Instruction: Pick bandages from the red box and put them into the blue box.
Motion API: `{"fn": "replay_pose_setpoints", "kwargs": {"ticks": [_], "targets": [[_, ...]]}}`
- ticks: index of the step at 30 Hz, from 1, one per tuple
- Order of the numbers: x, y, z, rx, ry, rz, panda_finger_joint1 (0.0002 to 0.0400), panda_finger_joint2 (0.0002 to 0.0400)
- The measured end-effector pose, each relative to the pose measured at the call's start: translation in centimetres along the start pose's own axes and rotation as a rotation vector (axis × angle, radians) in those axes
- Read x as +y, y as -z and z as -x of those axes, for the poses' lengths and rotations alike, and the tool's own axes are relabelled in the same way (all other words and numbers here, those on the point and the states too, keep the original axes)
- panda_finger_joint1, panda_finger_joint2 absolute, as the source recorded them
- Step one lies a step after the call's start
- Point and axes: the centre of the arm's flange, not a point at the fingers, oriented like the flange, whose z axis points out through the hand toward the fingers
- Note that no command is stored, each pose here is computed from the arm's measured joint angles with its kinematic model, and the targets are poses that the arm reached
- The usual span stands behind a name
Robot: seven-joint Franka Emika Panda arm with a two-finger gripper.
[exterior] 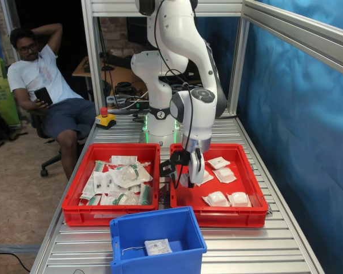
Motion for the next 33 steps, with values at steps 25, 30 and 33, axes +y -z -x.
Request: {"fn": "replay_pose_setpoints", "kwargs": {"ticks": [25,30,33], "targets": [[-8.2,15.8,-0.3,-0.029,-0.184,-0.021,0.0093,0.0093],[-10.2,17.7,-0.7,-0.055,-0.220,-0.035,0.0093,0.0093],[-11.2,18.6,-0.8,-0.069,-0.237,-0.047,0.0093,0.0093]]}}
